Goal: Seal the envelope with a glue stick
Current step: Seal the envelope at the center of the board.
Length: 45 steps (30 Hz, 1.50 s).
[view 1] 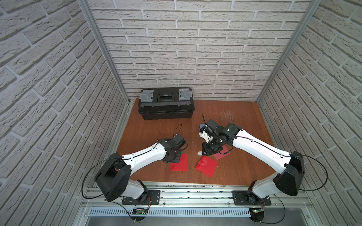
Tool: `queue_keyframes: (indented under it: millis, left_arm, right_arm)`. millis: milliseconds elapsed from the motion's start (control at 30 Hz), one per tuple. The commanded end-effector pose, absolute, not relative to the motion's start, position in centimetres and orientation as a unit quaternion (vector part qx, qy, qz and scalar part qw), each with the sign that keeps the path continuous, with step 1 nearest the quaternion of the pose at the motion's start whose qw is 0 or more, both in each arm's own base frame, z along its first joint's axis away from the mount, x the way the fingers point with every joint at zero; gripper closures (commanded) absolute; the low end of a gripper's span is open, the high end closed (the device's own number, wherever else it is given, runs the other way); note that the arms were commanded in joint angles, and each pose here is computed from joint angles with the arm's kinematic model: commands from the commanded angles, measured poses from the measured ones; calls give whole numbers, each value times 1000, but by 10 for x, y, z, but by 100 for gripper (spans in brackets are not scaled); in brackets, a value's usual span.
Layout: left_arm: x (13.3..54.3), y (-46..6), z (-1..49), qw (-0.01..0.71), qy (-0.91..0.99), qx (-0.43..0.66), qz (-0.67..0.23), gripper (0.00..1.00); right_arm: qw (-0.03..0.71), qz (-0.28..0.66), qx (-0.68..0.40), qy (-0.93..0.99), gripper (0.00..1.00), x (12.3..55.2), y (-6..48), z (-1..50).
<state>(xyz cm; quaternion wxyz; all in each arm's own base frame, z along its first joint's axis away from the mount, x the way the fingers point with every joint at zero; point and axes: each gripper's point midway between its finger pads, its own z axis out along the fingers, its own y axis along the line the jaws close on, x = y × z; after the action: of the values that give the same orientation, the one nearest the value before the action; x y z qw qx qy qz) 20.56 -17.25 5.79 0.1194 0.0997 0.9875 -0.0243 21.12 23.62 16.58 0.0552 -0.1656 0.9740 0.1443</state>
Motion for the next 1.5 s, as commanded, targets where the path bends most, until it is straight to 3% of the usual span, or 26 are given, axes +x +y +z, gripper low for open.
queue_keyframes:
  millis: [0, 567, 767, 1100, 1333, 1467]
  left_arm:
    - [208, -174, 62, 117, 987, 109, -35, 83]
    - [201, -177, 16, 57, 991, 118, -8, 82]
    - [193, -172, 2, 37, 991, 127, 27, 75]
    - [169, -162, -15, 5, 988, 137, 76, 72]
    - [165, -161, -17, -1, 985, 141, 101, 73]
    - [170, -172, -11, 17, 987, 142, 71, 74]
  right_arm:
    - [65, 153, -162, 973, 97, 211, 236, 174]
    - [61, 145, -164, 974, 97, 212, 235, 175]
    - [58, 145, -164, 974, 97, 211, 234, 173]
    - [51, 148, -171, 973, 97, 210, 237, 167]
    - [51, 146, -176, 972, 97, 210, 237, 165]
    - [50, 144, -176, 972, 97, 210, 236, 164]
